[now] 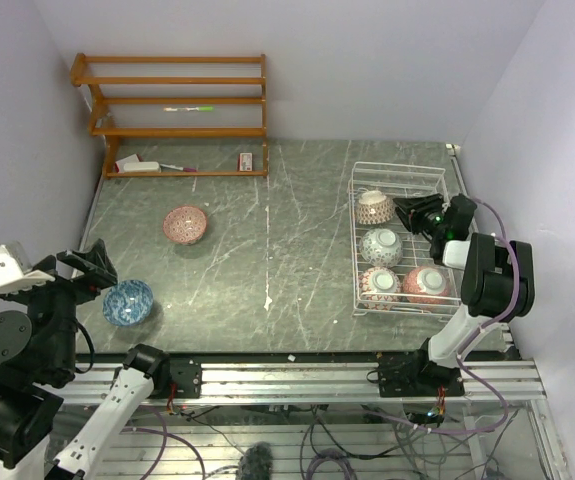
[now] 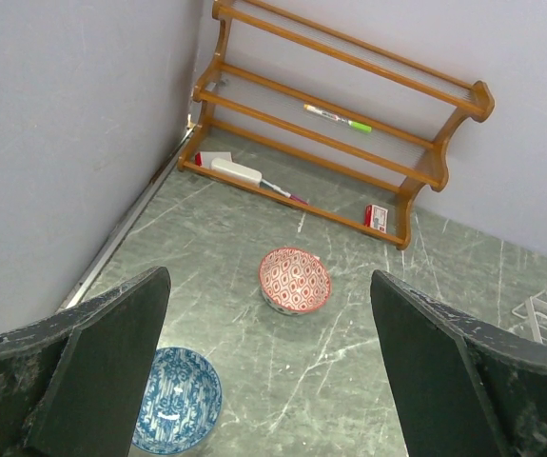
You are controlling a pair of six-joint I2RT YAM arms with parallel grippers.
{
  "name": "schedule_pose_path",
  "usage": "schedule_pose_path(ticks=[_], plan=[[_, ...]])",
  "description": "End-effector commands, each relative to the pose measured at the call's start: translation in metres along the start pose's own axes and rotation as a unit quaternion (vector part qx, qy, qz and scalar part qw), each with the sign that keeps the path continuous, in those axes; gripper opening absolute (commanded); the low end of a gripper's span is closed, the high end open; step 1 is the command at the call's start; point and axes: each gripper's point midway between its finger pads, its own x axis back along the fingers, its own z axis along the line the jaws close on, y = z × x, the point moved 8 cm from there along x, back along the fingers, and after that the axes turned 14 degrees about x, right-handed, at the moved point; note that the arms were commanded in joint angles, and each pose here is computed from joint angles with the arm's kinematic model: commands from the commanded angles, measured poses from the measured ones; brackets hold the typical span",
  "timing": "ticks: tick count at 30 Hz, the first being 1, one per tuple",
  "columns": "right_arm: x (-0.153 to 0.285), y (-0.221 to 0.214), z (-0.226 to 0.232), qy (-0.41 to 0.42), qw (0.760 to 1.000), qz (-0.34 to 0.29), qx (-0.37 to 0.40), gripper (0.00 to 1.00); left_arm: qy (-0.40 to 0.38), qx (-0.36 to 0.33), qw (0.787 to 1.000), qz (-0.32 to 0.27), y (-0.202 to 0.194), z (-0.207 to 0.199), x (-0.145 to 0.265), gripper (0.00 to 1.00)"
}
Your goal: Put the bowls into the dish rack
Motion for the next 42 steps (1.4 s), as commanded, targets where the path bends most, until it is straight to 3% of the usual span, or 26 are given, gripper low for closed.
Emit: schedule_pose_path(ticks=[1,10,16,18,21,25,26,33,42], plan=[[0.004,-0.016,-0.029,-0.069,0.997,0.03,-0.001,0.33,-0.002,0.002,1.0,-0.005,0.001,0.001,0.0,0.97],[0.011,-0.005,-0.018,-0.081,0.996,0.015,0.037,0.34,-0.005,0.005,1.0,-0.005,0.001,0.001,0.001,0.98],[0.018,0.013,-0.001,-0.106,0.989,-0.002,0.106,0.43,-0.006,0.005,1.0,-0.008,0.003,0.0,0.002,0.98],[0.02,0.019,0.008,-0.109,0.985,-0.004,0.134,0.47,-0.007,0.004,1.0,-0.007,0.002,-0.001,0.0,0.98],[0.024,0.027,0.022,-0.115,0.975,-0.007,0.188,0.65,-0.009,0.004,1.0,-0.004,0.001,-0.002,-0.002,0.98],[0.023,0.028,0.047,-0.141,0.95,0.012,0.28,0.96,-0.012,0.005,1.0,-0.001,-0.002,-0.003,-0.004,0.98],[0.022,0.029,0.059,-0.14,0.941,0.01,0.307,0.99,-0.012,0.004,1.0,0.0,-0.003,-0.004,-0.005,0.98],[0.009,-0.003,0.104,-0.174,0.867,0.051,0.464,1.0,-0.01,0.003,1.0,0.0,-0.003,-0.003,-0.004,0.98],[-0.006,-0.019,0.107,-0.244,0.801,0.104,0.537,1.0,-0.002,-0.001,1.0,-0.002,-0.007,0.004,-0.001,0.98]])
